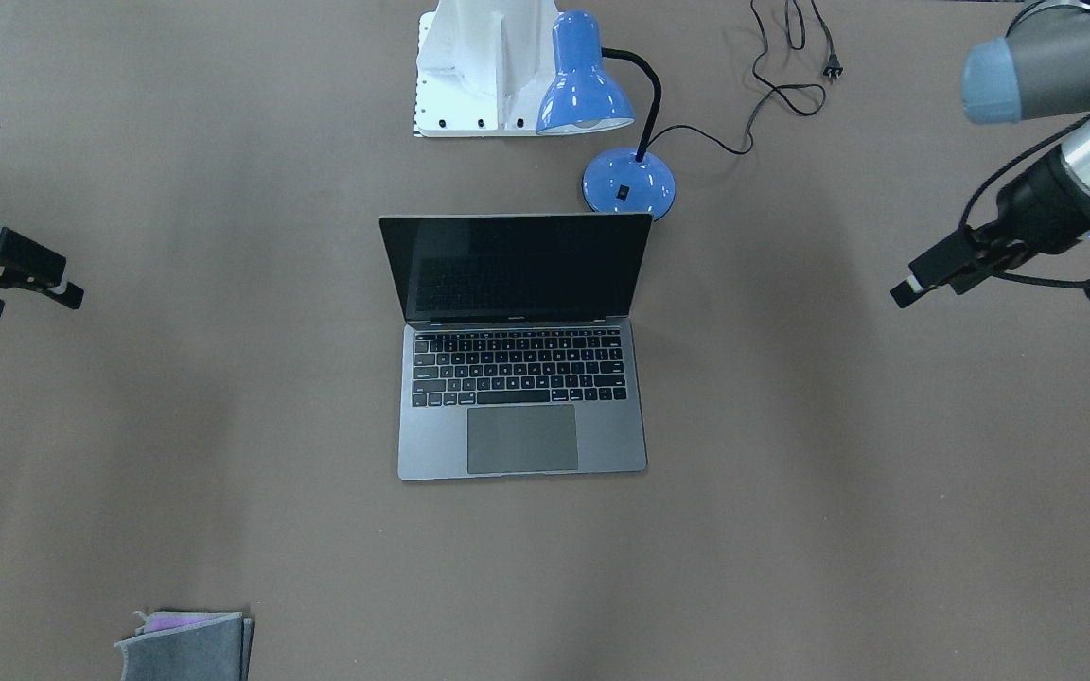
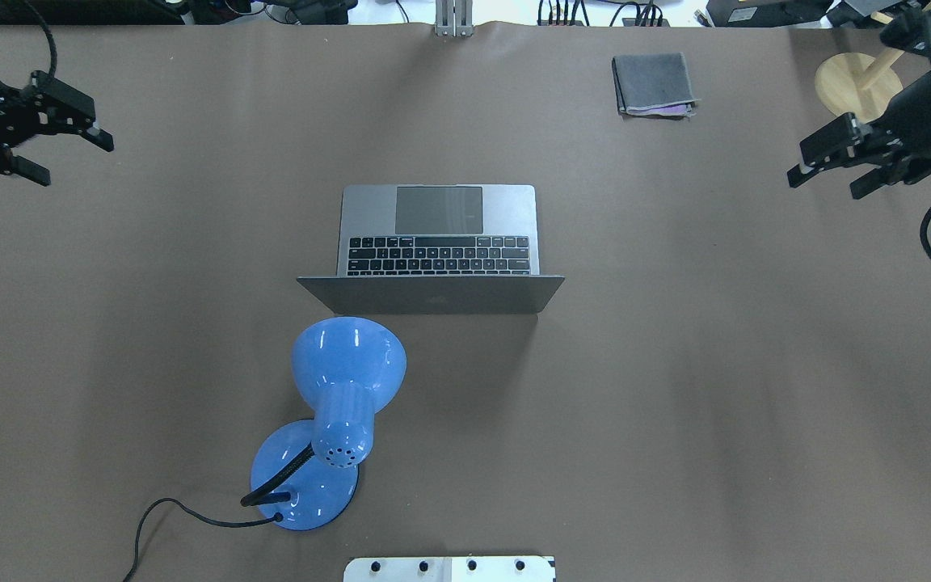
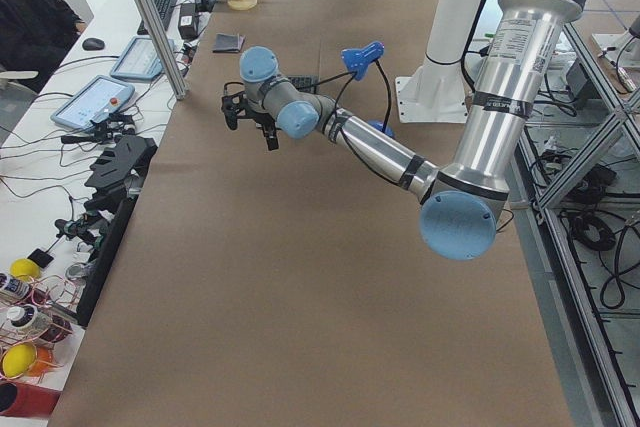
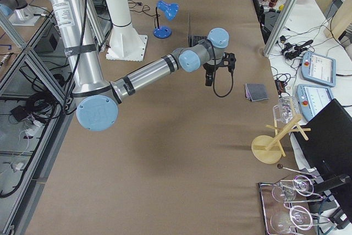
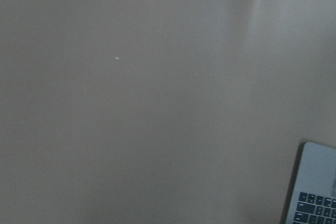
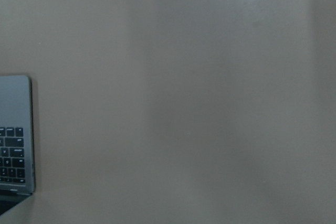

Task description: Close laptop

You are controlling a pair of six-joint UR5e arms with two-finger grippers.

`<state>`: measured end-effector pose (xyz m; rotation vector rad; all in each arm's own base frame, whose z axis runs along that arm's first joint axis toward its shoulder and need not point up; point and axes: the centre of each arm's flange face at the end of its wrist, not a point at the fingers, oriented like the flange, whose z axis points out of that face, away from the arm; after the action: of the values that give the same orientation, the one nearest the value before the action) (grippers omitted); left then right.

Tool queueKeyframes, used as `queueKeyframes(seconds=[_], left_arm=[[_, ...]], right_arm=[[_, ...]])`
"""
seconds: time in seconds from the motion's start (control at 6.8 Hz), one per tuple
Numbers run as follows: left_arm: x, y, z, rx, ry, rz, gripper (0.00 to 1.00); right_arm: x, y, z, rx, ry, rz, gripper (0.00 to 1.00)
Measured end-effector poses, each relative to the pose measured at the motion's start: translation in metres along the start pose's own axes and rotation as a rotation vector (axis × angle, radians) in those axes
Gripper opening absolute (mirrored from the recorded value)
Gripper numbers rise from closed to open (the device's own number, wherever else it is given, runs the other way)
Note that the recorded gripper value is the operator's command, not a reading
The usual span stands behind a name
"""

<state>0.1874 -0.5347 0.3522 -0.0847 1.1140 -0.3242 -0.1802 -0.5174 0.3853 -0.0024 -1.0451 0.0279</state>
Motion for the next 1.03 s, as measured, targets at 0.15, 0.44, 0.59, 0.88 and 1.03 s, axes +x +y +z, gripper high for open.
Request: queueKeyframes(seconds=[0.15,0.44,0.59,0.88,1.03], left_arm=[[0.016,0.022,0.015,-0.029,0.017,-0.002,0.97],[0.034,0.064,0.05,-0.068,0.005,0.044,0.97],[0.037,0.089,0.069,-0.08,-0.01,0.079,0.97],[0.037,0.142,0.107,-0.091,-0.023,0.134,0.65],[0.038,0.161,0.12,-0.094,-0.021,0.14,0.58]], right_arm=[[-0.019,0.023,0.019,-0.007,-0.054,0.011,0.97],[-0.064,0.065,0.054,-0.067,-0.137,0.041,0.98],[-0.086,0.087,0.068,-0.103,-0.154,0.061,0.98],[-0.118,0.119,0.095,-0.145,-0.152,0.072,0.82],[-0.127,0.13,0.105,-0.16,-0.149,0.065,0.75]])
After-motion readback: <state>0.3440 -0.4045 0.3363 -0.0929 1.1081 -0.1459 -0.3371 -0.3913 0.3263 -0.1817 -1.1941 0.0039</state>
